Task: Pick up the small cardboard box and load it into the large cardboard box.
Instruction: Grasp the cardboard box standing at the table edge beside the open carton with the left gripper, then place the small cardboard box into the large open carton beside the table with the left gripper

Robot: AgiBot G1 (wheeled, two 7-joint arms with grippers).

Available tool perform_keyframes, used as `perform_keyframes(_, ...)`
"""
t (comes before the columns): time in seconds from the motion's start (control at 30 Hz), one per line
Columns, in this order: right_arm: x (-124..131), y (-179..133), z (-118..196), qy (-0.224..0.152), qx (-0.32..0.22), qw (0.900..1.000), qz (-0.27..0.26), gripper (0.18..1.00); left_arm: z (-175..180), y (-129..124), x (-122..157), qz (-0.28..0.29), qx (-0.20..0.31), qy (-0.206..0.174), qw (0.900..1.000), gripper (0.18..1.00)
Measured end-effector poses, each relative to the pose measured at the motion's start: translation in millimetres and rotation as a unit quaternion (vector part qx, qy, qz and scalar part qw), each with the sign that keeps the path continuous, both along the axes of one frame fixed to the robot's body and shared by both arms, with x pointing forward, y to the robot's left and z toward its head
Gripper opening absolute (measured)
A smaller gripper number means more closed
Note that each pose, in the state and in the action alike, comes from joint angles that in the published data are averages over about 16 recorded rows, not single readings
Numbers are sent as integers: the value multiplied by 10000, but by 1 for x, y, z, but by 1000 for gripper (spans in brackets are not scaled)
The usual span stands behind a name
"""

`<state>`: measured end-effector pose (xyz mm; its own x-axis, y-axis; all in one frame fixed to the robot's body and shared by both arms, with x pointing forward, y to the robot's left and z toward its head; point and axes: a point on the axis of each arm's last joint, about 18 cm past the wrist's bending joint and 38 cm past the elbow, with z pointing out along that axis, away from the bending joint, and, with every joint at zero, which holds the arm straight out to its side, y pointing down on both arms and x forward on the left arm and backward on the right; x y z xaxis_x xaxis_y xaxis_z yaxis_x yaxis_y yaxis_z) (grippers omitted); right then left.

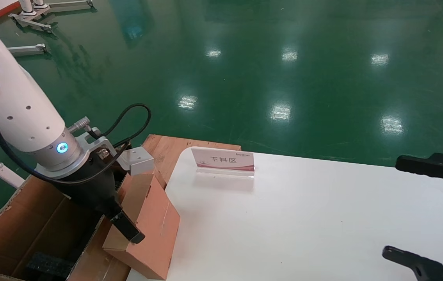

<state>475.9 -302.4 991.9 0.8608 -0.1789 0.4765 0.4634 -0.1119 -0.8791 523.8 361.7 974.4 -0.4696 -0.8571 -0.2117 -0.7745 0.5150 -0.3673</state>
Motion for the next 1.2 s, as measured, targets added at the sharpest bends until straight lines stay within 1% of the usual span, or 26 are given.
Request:
perform_keyframes(0.2,0,0,0,0,0,10000,0,976,1,0,0,12,-19,-14,10000,979)
perform_keyframes(0.33,0,0,0,-1,1,10000,0,940,1,0,0,17,-28,-20,10000,956)
perform_keyframes(0.4,0,0,0,-1,1,10000,0,924,1,0,0,19,-32,-22,10000,932)
perform_keyframes(0.53,0,0,0,-2,1,10000,0,865,2,0,0,22,-38,-26,10000,886)
perform_keyframes(0.6,0,0,0,-2,1,10000,0,841,2,0,0,24,-40,-27,10000,849)
perform_keyframes(0.73,0,0,0,-3,1,10000,0,753,2,0,0,26,-44,-30,10000,783)
perform_keyframes(0.8,0,0,0,-3,1,10000,0,719,2,0,0,27,-46,-31,10000,733)
perform_keyframes(0.93,0,0,0,-3,1,10000,0,617,2,0,0,31,-51,-34,10000,646)
perform_keyframes(1.07,0,0,0,-3,1,10000,0,526,3,0,1,24,-77,-46,10000,542)
perform_keyframes(1.13,0,0,0,-3,1,10000,0,473,5,-1,1,10,-105,-67,9999,506)
perform_keyframes(1.2,0,0,0,-3,1,10000,0,440,7,-1,1,-7,-146,-100,9998,460)
